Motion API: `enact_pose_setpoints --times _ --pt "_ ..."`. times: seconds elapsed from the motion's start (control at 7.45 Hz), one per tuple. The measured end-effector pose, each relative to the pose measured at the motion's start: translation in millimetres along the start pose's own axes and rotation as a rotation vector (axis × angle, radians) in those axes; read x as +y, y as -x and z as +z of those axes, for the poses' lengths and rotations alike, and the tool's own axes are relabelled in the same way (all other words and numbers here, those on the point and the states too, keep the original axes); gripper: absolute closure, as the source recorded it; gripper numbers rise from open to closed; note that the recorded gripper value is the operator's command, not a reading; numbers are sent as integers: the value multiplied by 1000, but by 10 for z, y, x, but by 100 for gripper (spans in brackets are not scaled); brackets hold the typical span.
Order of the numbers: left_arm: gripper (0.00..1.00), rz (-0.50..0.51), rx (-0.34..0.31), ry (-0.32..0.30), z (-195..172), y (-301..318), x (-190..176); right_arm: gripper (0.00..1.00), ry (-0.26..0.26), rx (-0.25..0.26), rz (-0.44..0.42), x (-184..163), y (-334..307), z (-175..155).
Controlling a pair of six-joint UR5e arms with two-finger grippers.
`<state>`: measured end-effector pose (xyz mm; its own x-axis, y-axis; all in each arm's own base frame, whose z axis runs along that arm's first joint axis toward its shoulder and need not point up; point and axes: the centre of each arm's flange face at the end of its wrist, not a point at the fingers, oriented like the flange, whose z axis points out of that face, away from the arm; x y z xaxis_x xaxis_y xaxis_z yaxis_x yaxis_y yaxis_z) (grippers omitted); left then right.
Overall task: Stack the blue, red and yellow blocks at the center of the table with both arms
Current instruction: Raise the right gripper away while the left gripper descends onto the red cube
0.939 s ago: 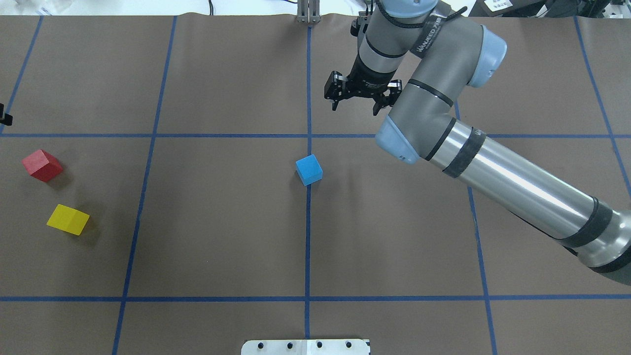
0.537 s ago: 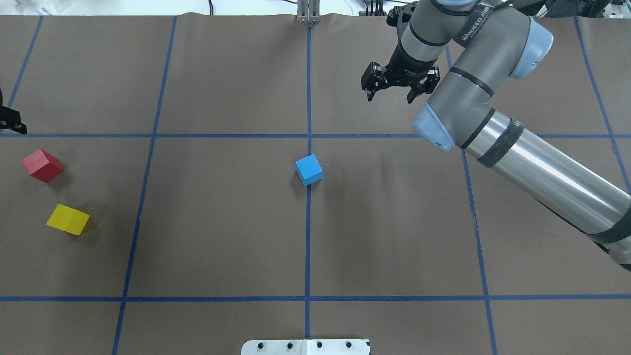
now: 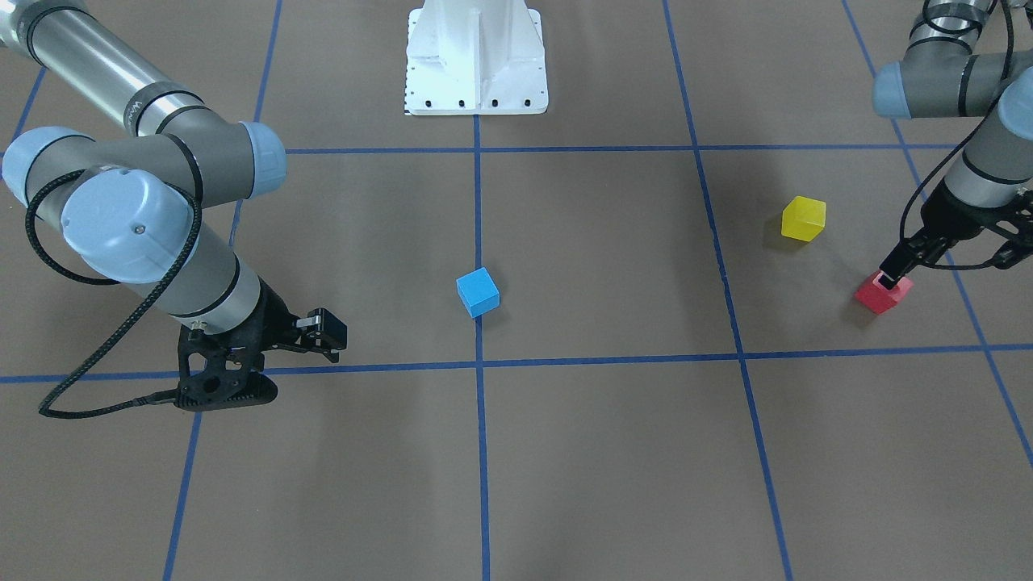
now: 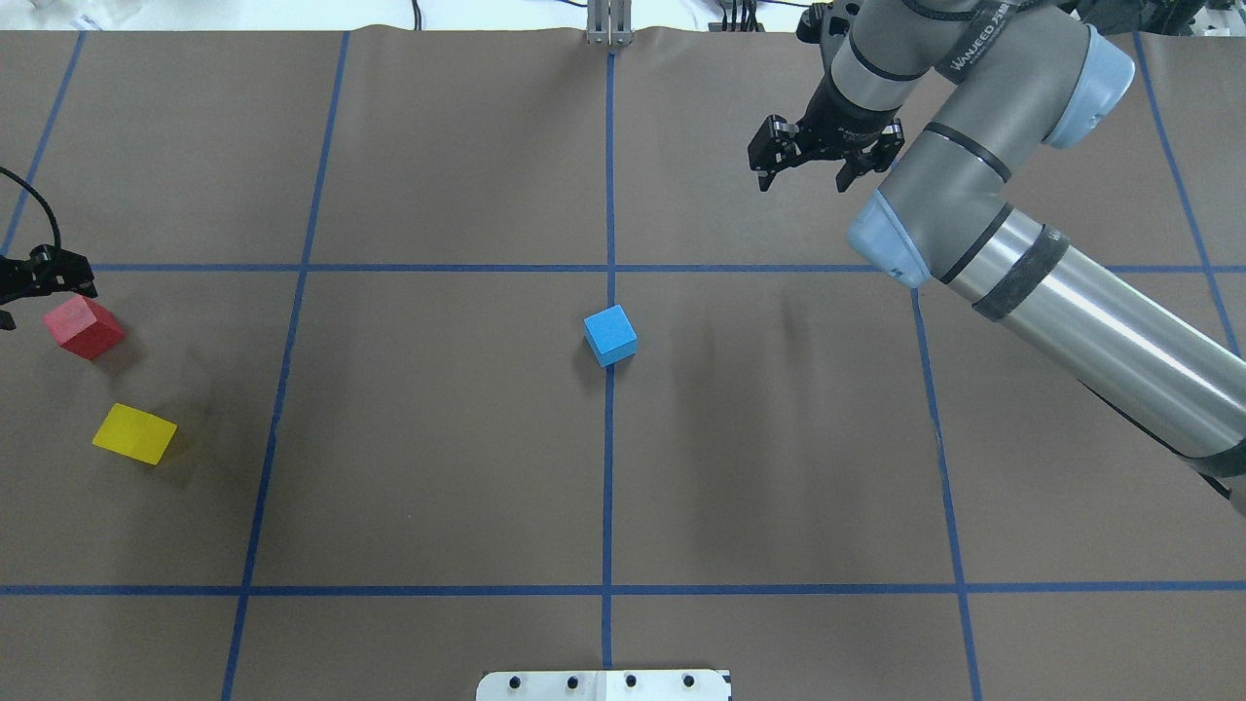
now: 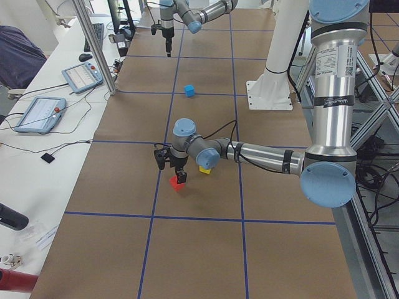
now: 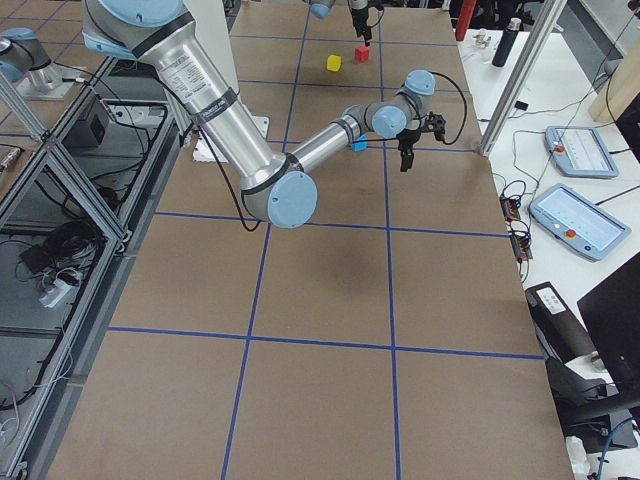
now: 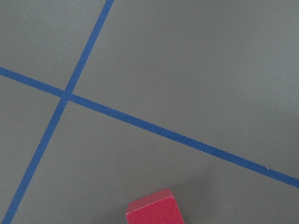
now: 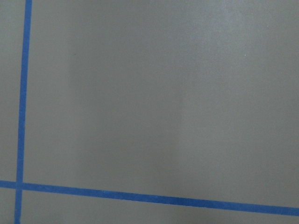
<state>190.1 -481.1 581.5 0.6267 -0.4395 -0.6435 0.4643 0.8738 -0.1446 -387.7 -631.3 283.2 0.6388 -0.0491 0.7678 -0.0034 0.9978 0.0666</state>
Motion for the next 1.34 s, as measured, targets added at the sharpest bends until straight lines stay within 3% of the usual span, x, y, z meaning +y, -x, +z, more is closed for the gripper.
enact_pose_setpoints --times 0.54,0.67,0.81,0.94,1.07,1.34 --pt "1 -5 -19 -1 317 142 67 1 -3 1 2 -9 -47 3" --pt "5 -5 -19 0 364 162 64 1 -4 1 3 -15 -55 -4" --pt "30 -4 -20 2 396 158 65 1 -6 2 5 -21 -65 -13" --pt "75 -3 -21 4 421 148 69 1 -6 2 6 -25 -75 -19" --pt "100 -2 -20 5 431 132 72 1 -7 3 8 -26 -95 -25" --pt "100 16 0 6 364 33 82 1 -10 -4 17 4 -232 -104"
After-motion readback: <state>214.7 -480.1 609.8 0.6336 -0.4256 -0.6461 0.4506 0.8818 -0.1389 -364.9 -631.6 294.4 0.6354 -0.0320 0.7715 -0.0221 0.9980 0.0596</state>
